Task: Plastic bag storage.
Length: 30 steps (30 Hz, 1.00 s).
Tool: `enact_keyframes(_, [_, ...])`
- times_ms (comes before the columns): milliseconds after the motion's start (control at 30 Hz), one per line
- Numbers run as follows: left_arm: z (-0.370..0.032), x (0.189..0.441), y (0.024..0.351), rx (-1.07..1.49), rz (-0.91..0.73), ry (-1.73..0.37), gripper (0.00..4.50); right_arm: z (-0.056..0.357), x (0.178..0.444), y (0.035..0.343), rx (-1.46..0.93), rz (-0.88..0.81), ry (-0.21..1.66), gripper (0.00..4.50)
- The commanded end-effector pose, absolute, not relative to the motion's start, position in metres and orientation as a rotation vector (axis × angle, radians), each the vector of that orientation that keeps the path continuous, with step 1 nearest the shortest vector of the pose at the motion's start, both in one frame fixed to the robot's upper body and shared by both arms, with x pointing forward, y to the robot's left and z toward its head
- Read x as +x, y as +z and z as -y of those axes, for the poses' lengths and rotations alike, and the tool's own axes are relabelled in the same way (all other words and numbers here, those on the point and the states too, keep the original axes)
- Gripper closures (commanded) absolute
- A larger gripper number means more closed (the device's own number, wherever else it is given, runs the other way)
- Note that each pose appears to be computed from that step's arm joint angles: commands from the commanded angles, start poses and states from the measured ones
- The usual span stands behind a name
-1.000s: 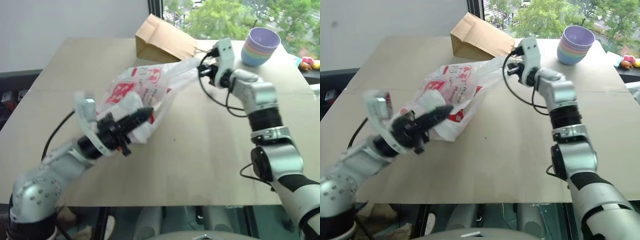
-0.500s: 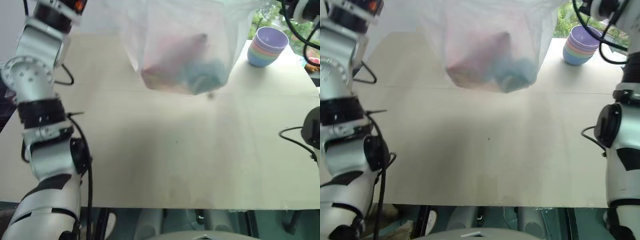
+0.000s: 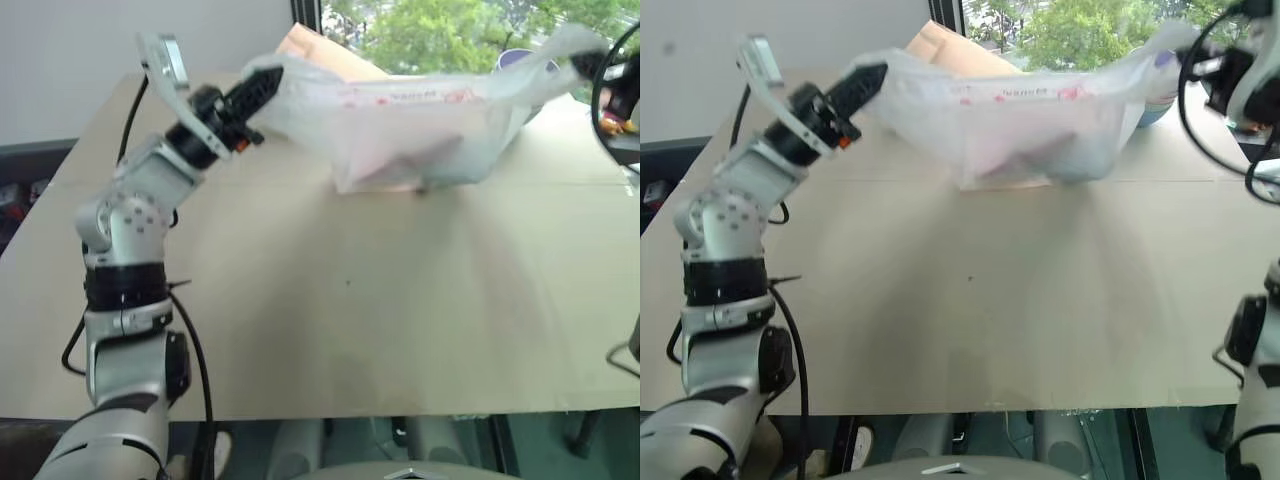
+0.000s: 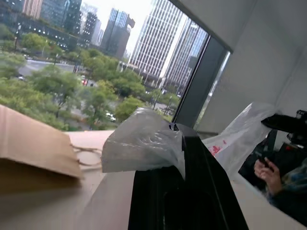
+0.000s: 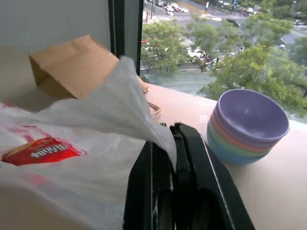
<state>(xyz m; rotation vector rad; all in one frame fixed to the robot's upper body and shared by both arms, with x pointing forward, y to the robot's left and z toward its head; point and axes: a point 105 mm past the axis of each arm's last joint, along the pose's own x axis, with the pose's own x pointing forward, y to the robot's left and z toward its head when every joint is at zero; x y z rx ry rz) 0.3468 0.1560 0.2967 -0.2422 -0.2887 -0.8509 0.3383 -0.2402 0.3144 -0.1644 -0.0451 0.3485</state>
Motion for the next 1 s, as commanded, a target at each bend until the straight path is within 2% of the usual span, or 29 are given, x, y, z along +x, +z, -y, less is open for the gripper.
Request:
enact_keyframes(33, [-0.134, 0.316, 0.253, -0.118, 0.186, -0.931, 4.50, 0.238, 0.300, 0.268, -0.228, -0.029, 0.309, 4.45])
enact_keyframes(100, [-0.130, 0.310, 0.210, -0.086, 0.093, -0.926, 4.50, 0.235, 0.285, 0.220, -0.277, -0.139, 0.289, 4.45])
enact_keyframes(167, [-0.129, 0.308, 0.188, -0.088, 0.050, -0.914, 4.50, 0.233, 0.278, 0.194, -0.317, -0.172, 0.285, 4.45])
enact_keyframes(200, [-0.129, 0.310, 0.177, -0.095, 0.028, -0.900, 4.50, 0.229, 0.275, 0.183, -0.347, -0.145, 0.314, 4.05])
enact_keyframes(233, [-0.127, 0.309, 0.170, -0.089, 0.024, -0.909, 3.98, 0.225, 0.270, 0.173, -0.331, -0.113, 0.345, 3.63])
enact_keyframes(267, [-0.128, 0.308, 0.162, -0.049, 0.020, -0.904, 3.81, 0.224, 0.265, 0.162, -0.332, -0.110, 0.367, 3.40])
enact_keyframes(333, [-0.135, 0.305, 0.154, -0.008, 0.011, -0.887, 2.93, 0.228, 0.254, 0.146, -0.358, -0.116, 0.394, 2.51])
enact_keyframes(467, [-0.157, 0.298, 0.144, 0.056, -0.011, -0.826, 0.99, 0.238, 0.239, 0.145, -0.350, -0.096, 0.435, 0.49])
enact_keyframes(500, [-0.162, 0.294, 0.143, 0.065, -0.016, -0.815, 0.57, 0.242, 0.235, 0.145, -0.359, -0.098, 0.434, 0.10])
enact_keyframes(533, [-0.168, 0.288, 0.141, 0.088, -0.023, -0.806, 0.08, 0.244, 0.230, 0.146, -0.373, -0.100, 0.439, 0.00])
enact_keyframes(567, [-0.172, 0.281, 0.138, 0.104, -0.035, -0.805, 0.02, 0.246, 0.226, 0.146, -0.369, -0.106, 0.450, 0.00])
enact_keyframes(700, [-0.193, 0.266, 0.135, 0.092, -0.064, -0.758, 0.02, 0.257, 0.207, 0.144, -0.360, -0.135, 0.474, 0.00])
enact_keyframes(867, [-0.215, 0.278, 0.154, 0.017, -0.026, -0.662, 0.02, 0.264, 0.183, 0.140, -0.333, -0.141, 0.524, 0.00])
enact_keyframes(1000, [-0.217, 0.281, 0.162, 0.031, -0.033, -0.693, 0.02, 0.270, 0.176, 0.140, -0.324, -0.130, 0.550, 0.00])
